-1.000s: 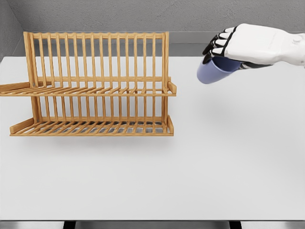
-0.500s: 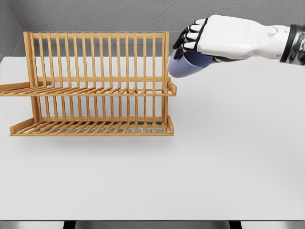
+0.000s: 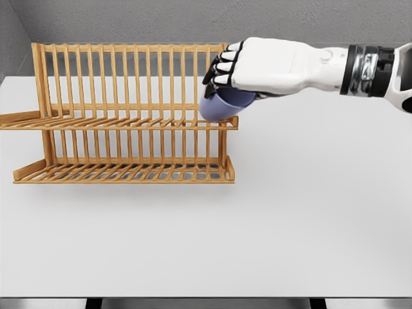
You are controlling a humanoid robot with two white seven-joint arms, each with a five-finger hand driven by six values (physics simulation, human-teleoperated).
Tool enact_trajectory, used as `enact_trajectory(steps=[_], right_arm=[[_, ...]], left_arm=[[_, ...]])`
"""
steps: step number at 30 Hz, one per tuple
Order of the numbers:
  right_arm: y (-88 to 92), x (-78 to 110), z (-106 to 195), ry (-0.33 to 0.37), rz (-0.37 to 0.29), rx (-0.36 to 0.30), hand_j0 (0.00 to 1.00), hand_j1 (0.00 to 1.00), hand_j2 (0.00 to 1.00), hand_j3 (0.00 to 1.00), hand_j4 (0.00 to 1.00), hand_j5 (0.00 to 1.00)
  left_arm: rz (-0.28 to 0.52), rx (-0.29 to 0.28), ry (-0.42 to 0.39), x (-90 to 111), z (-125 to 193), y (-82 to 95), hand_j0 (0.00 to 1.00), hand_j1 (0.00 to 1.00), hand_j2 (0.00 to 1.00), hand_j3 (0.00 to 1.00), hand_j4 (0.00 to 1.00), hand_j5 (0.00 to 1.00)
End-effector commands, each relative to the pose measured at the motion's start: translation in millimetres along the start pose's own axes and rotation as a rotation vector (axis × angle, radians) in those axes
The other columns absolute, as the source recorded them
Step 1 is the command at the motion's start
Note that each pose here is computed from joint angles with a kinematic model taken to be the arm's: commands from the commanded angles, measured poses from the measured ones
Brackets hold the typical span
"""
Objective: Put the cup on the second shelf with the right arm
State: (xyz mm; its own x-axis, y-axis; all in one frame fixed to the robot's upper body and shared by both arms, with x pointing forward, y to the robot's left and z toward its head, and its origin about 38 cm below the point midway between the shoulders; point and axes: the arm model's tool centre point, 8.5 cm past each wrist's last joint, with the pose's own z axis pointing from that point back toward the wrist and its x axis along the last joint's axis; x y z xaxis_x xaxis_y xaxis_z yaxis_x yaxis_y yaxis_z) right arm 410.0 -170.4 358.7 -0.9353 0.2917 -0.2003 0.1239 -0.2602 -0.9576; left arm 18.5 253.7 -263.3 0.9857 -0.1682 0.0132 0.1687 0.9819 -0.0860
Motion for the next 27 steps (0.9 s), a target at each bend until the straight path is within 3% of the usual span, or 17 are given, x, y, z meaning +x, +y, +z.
enact_trajectory(steps=[1,8,13,14,15,18,19,22,23,25,27], right_arm=[[3.8,2.6,-6.2,-0.009,-0.014,0.008,0.64,0.64,0.64,0.64,0.64,0.64],[22.6,6.2,-19.5,0.004,-0.07,0.063,0.64,0.64,0.64,0.64,0.64,0.64],[26.1,9.5,-27.5,-0.009,-0.074,0.074,0.65,0.65,0.65,0.65,0.65,0.65],[25.6,8.7,-27.5,-0.002,-0.077,0.074,0.69,0.69,0.69,0.69,0.69,0.69],[25.9,8.1,-27.4,0.0,-0.078,0.075,1.0,1.0,1.0,1.0,1.0,1.0],[17.0,3.9,-23.4,0.013,-0.062,0.059,1.0,1.0,1.0,1.0,1.0,1.0],[8.6,-2.3,-16.7,0.038,-0.053,0.036,1.0,1.0,1.0,1.0,1.0,1.0],[-42.6,-29.4,32.9,0.171,0.011,-0.122,1.0,1.0,1.0,1.0,1.0,1.0],[-49.8,-32.9,42.6,0.193,0.02,-0.145,1.0,1.0,1.0,1.0,1.0,1.0],[-57.0,-43.9,79.3,0.28,0.04,-0.158,1.0,1.0,1.0,1.0,1.0,1.0],[-26.9,-51.8,134.8,0.414,-0.018,-0.133,1.0,1.0,1.0,1.0,1.0,1.0]], left_arm=[[-0.001,0.0,0.0,-0.1,0.0,0.0,1.0,1.0,1.0,1.0,1.0,1.0],[0.0,0.0,0.0,0.0,0.0,0.0,1.0,1.0,1.0,1.0,1.0,1.0],[0.0,0.0,0.0,0.0,0.0,0.0,1.0,1.0,1.0,1.0,1.0,1.0],[0.0,0.0,0.0,0.0,0.0,0.0,1.0,1.0,1.0,1.0,1.0,1.0],[0.0,0.0,0.0,0.0,0.0,0.0,1.0,1.0,1.0,1.0,1.0,1.0],[0.0,0.0,0.0,0.0,0.0,0.0,1.0,1.0,1.0,1.0,1.0,1.0],[0.0,0.0,0.0,0.0,0.0,0.0,1.0,1.0,1.0,1.0,1.0,1.0],[0.0,0.0,0.0,0.0,0.0,0.0,1.0,1.0,1.0,1.0,1.0,1.0],[0.0,0.0,0.0,0.0,0.0,0.0,1.0,1.0,1.0,1.0,1.0,1.0],[0.0,0.0,0.0,0.0,0.0,0.0,1.0,1.0,1.0,1.0,1.0,1.0],[0.0,0.0,0.0,-0.1,0.0,0.0,1.0,1.0,1.0,1.0,1.0,1.0]])
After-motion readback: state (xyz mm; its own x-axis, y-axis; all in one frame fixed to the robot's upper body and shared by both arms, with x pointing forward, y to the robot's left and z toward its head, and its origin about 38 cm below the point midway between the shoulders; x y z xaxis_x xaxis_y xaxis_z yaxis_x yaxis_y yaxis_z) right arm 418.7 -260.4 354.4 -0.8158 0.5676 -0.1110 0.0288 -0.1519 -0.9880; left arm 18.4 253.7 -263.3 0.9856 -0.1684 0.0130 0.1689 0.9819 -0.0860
